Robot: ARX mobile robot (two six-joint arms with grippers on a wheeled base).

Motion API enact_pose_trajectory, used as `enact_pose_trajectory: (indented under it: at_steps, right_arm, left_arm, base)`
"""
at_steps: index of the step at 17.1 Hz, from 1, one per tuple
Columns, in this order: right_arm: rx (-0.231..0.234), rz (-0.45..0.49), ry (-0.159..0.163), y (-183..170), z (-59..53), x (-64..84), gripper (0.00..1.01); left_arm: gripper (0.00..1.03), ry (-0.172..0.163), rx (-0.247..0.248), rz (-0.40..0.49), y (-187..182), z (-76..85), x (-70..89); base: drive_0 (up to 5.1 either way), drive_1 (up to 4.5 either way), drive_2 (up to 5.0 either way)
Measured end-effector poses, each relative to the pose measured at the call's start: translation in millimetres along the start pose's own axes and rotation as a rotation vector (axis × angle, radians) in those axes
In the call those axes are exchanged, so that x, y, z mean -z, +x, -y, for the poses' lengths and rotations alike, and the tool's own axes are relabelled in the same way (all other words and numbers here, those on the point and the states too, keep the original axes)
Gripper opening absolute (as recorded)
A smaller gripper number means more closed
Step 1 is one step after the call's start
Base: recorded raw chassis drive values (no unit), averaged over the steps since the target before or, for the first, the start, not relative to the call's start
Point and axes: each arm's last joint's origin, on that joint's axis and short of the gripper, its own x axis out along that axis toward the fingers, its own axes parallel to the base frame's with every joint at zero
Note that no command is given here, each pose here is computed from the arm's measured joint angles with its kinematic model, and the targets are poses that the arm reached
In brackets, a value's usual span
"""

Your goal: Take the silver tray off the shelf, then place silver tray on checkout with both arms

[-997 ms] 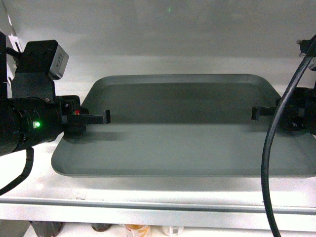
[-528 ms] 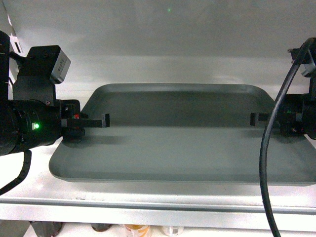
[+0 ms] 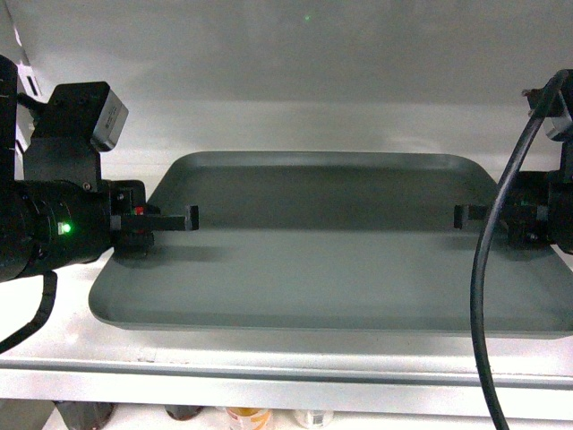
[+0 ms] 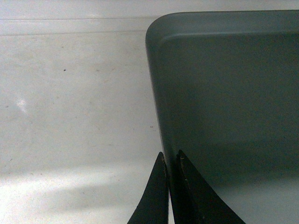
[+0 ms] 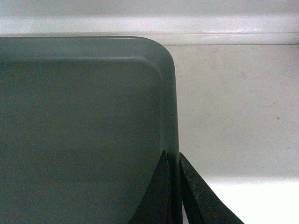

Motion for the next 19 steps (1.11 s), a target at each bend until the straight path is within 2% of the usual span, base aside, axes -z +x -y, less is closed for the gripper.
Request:
enact_pose_trajectory:
  at_steps: [15, 19]
  right_arm:
    - [0.0, 0.0, 0.001, 0.0, 0.0, 0.0, 0.03]
    - [0.0, 0.001, 0.001, 0.1, 0.0, -0.4, 0.03]
  left_arm:
    - [0.03, 0.0, 0.0, 0.0, 0.0, 0.0, 0.0]
    - [0.03, 0.0, 0.001, 0.003, 0.2, 0.1, -0.8]
  base:
    - [0.0, 0.0, 0.0]
    - [0.0, -3.44, 3.5]
